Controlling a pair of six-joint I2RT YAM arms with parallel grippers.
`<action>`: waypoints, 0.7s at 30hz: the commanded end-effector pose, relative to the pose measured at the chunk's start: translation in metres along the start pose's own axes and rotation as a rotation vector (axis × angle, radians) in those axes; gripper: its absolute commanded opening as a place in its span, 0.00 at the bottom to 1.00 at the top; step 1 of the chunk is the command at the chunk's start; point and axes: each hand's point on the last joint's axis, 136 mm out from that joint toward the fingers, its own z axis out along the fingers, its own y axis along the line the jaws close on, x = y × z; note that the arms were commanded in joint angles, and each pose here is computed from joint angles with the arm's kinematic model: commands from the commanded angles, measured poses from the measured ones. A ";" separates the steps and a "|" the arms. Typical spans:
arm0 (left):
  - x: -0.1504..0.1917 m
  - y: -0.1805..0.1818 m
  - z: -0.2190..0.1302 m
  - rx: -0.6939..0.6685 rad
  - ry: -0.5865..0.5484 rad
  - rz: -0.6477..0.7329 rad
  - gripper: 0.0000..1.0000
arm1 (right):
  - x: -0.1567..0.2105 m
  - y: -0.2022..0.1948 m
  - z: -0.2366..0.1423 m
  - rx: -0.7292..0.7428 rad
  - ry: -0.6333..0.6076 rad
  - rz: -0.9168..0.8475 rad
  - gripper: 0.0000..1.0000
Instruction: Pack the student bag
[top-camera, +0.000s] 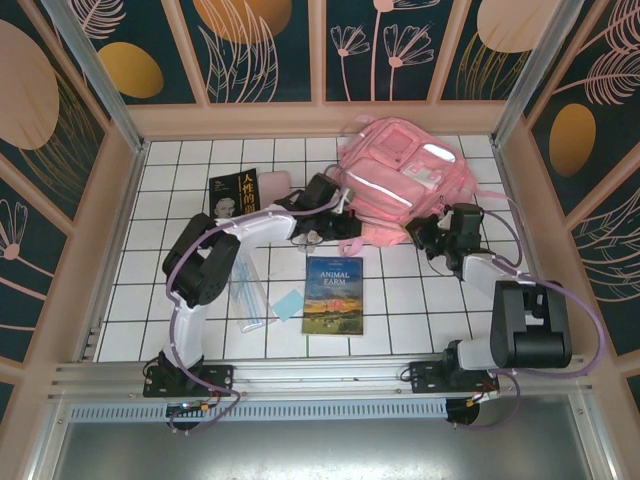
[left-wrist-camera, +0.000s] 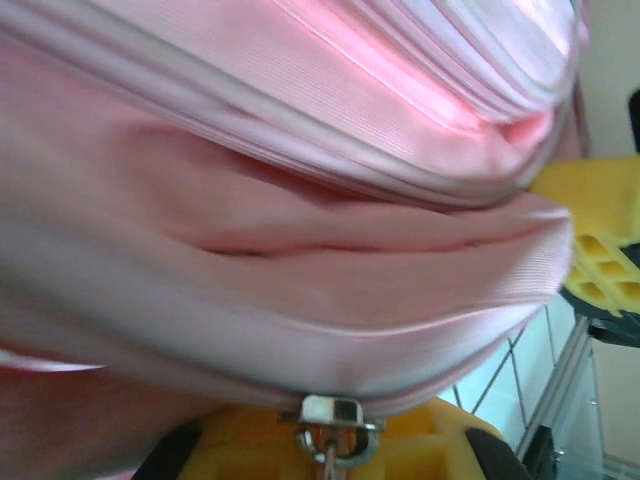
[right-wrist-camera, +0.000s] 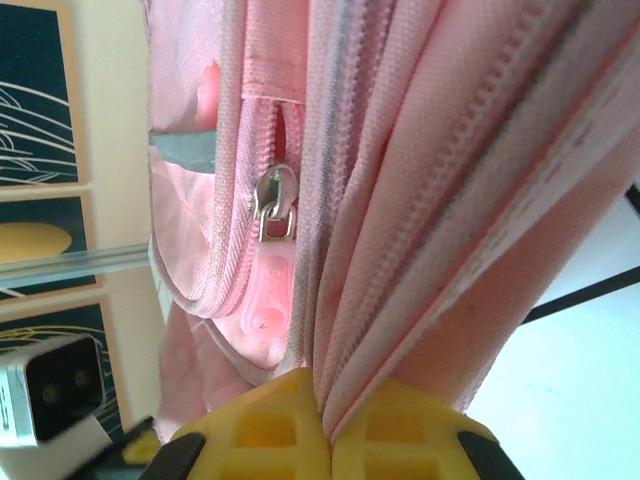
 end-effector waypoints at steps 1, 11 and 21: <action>-0.040 0.068 -0.044 -0.219 -0.119 -0.017 0.00 | -0.030 -0.020 -0.019 0.105 -0.093 -0.085 0.00; -0.020 0.044 -0.046 -0.218 -0.074 0.063 0.00 | -0.094 -0.013 -0.011 0.180 -0.164 -0.207 0.00; 0.038 -0.074 0.019 0.076 0.052 0.119 0.00 | -0.145 0.010 0.006 0.205 -0.211 -0.232 0.06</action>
